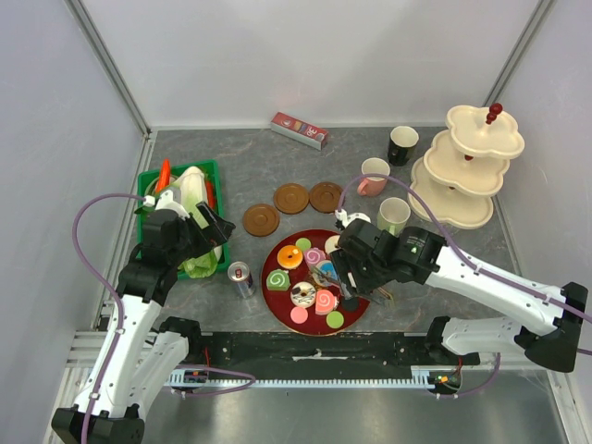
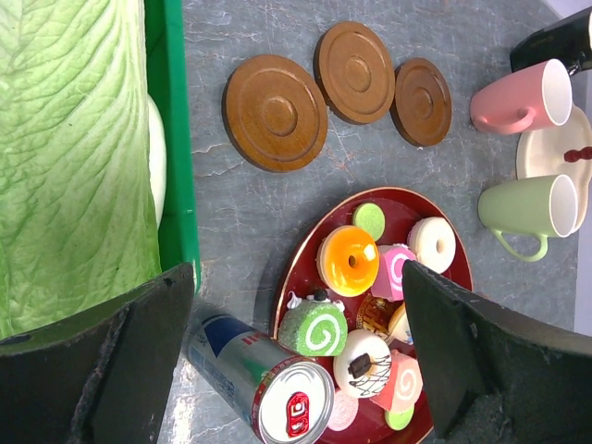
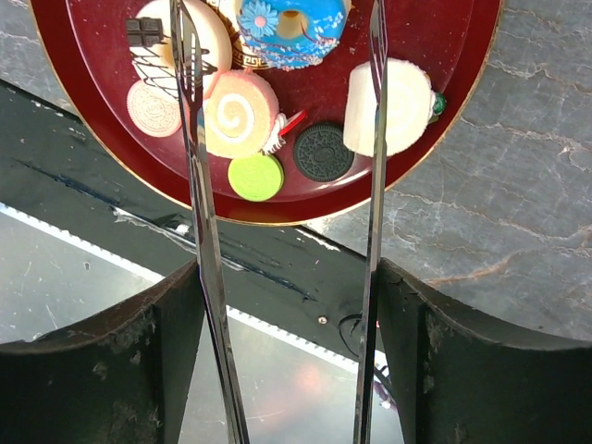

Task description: Serve the afternoon tea

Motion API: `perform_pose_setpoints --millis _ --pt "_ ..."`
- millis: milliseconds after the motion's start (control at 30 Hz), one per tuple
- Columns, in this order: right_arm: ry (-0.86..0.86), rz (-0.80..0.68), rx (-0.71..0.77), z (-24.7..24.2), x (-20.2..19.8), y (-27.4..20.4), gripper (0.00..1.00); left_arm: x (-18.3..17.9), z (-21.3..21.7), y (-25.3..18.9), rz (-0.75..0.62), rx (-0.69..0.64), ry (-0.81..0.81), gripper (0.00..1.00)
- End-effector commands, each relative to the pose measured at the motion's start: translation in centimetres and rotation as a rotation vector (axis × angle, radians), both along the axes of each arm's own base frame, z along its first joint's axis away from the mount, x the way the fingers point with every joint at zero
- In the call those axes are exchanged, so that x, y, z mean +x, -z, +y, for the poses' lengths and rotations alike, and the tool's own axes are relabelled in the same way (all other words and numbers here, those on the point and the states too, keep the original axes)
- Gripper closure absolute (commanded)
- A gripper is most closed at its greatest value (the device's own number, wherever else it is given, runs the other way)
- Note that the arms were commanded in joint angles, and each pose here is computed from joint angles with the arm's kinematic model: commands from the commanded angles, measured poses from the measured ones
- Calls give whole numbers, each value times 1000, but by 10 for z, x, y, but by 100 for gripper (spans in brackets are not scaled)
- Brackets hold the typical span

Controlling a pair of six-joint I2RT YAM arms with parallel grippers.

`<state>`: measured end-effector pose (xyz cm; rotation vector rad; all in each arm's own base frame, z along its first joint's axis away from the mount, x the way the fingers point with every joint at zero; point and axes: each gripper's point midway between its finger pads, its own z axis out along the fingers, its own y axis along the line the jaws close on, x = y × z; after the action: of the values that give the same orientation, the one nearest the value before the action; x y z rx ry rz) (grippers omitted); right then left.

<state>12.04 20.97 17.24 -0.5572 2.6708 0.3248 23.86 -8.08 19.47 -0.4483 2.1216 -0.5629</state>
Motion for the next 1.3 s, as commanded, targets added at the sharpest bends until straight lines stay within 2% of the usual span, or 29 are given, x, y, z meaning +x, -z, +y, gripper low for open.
perform_pose_setpoints --millis 0,567,833,1033,1267 --pt "-11 -27 10 2 3 0 22 -3 -4 2 18 -30 9 2" --pt "45 12 -26 11 8 37 23 -8 -7 5 32 -39 30 1" --pt "36 34 12 22 7 36 32 -9 -8 7 42 -38 31 1" --pt "63 8 20 16 8 23 42 -8 -7 9 47 -35 25 1" --pt "125 -117 117 10 22 -29 48 -8 -8 15 60 -42 28 1"
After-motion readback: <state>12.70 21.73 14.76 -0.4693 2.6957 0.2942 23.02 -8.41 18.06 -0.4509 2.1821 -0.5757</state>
